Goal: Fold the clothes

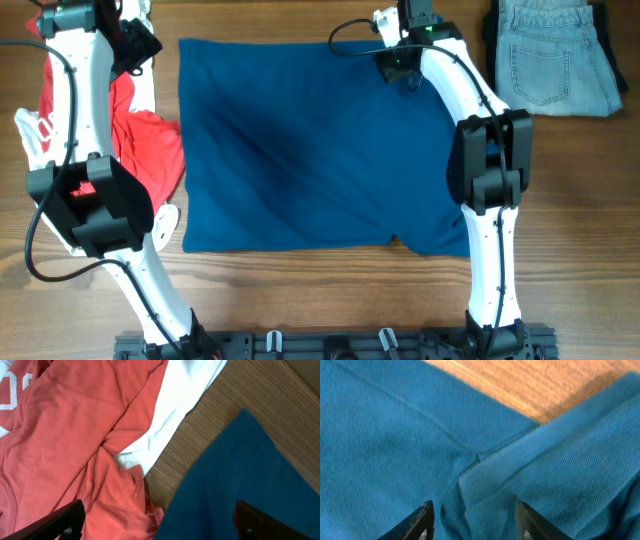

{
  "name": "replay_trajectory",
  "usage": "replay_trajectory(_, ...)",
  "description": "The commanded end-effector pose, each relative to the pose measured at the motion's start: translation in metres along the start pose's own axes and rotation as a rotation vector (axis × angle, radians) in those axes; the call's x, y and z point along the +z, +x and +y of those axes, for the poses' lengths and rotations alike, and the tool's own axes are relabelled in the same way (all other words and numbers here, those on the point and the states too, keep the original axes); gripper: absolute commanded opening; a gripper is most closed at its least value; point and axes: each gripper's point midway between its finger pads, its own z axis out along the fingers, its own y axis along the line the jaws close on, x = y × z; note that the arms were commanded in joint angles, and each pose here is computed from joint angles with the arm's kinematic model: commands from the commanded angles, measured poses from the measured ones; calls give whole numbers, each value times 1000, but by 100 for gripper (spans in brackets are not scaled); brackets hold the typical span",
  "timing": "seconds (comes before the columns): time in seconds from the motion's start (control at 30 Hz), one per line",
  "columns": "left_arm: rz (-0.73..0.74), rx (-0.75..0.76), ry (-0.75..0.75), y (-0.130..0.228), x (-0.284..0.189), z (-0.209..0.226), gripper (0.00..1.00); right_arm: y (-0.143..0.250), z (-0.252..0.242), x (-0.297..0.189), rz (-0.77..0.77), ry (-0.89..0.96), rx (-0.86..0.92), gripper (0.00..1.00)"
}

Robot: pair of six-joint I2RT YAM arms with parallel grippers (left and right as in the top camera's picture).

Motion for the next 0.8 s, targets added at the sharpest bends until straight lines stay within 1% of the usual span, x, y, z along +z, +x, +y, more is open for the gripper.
replay_trajectory(0.0, 3, -8, 14, 1, -2, -3, 95, -5, 4, 9, -27, -9, 13, 51)
replay_trajectory(0.07, 3, -8, 13, 1, -2, -3, 95, -7, 3, 9, -36, -6, 13, 48)
replay_trajectory(0.1, 3, -8, 13, 1, -2, -3, 95, -8, 3, 9, -37, -5, 13, 45)
replay_trajectory(0.27, 3, -8, 13, 1, -2, -3, 95, -8, 2, 9, -38, -5, 14, 36)
replay_trajectory(0.63, 3, -8, 14, 1, -2, -3, 95, -7, 3, 9, -34, -5, 11, 37)
replay_trajectory(0.7, 3, -8, 14, 1, -2, -3, 95, -6, 3, 10, -34, -6, 12, 33)
replay_trajectory(0.77, 3, -8, 14, 1, -2, -3, 95, -7, 3, 10, -34, -6, 12, 27)
